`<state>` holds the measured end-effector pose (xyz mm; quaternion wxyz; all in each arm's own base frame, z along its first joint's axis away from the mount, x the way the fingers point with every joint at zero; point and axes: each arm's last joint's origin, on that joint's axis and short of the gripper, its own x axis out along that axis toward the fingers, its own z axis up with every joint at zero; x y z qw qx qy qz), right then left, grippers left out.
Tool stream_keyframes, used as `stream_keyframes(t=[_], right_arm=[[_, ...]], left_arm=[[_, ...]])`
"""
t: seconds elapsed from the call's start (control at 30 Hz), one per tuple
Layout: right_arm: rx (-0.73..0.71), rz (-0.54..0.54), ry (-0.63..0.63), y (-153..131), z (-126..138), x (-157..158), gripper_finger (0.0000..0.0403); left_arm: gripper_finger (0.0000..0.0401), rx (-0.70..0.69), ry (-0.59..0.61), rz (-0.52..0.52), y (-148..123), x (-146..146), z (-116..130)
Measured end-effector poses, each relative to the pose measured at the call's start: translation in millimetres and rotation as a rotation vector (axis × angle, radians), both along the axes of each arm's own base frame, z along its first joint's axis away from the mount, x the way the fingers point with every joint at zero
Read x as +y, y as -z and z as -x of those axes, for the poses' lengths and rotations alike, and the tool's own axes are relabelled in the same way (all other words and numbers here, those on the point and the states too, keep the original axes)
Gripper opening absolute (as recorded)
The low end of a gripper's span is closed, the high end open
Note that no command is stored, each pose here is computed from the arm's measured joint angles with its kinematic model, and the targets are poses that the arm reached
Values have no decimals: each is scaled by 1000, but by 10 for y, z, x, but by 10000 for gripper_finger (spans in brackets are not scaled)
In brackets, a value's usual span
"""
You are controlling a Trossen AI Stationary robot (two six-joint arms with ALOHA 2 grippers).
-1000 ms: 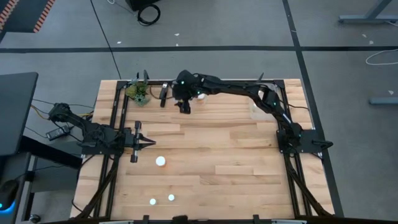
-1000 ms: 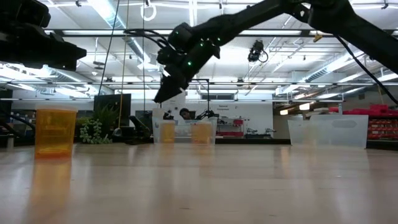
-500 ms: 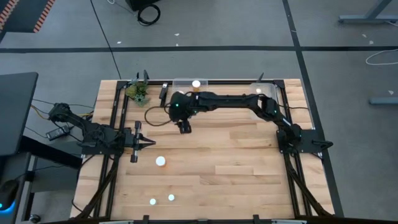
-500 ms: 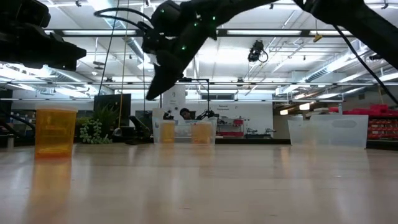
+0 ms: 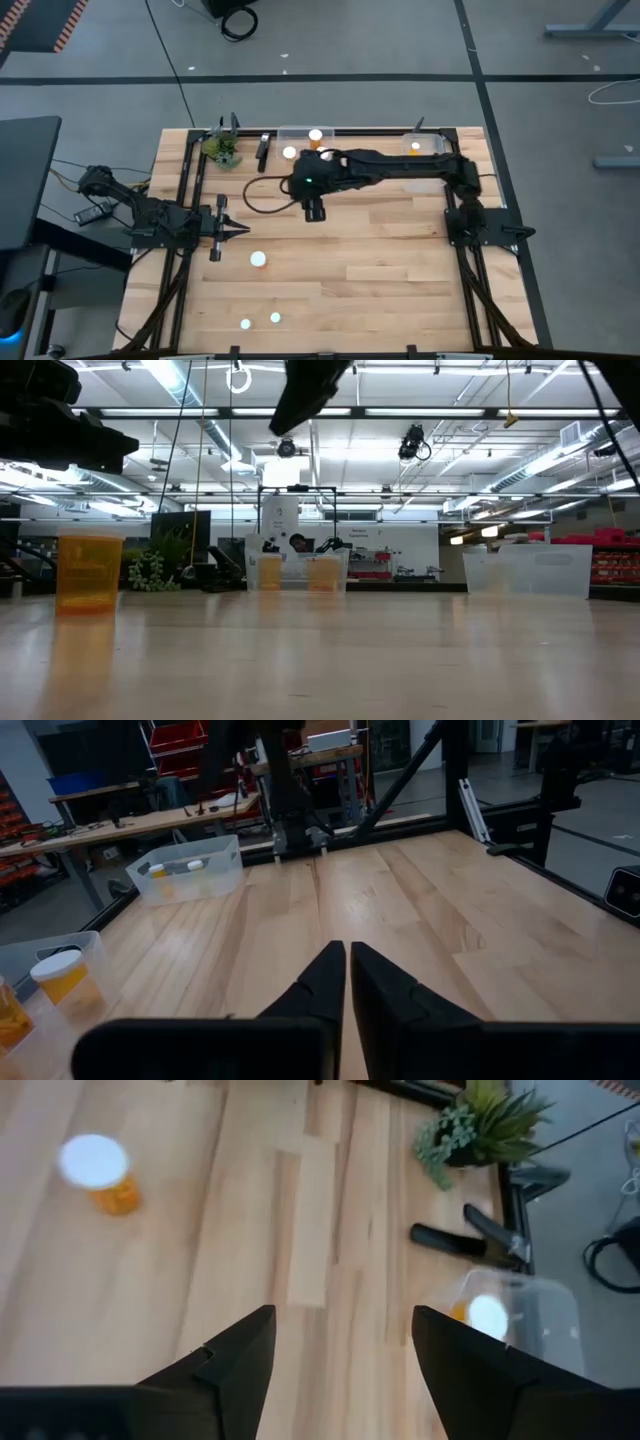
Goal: Pick and place medicine bottles into bin by pill shape (circle, oval)
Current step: Put the big orange pill bottle into the left transparent bin
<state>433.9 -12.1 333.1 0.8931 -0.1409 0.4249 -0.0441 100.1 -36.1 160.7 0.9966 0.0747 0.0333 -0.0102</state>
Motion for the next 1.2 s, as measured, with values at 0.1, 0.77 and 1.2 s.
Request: stream_keyframes(t=[0.1, 0.77, 1.2], right_arm=[[-8, -28, 11, -4, 206, 92, 238], [-211, -117, 49, 815, 1487, 853, 236], [-307, -168, -4, 1153, 1801, 1002, 236]], left_arm=[[26, -1, 0, 0, -1, 0, 0], [31, -161, -13, 116, -169, 6, 2], [37, 297, -46, 292, -464, -80, -135]])
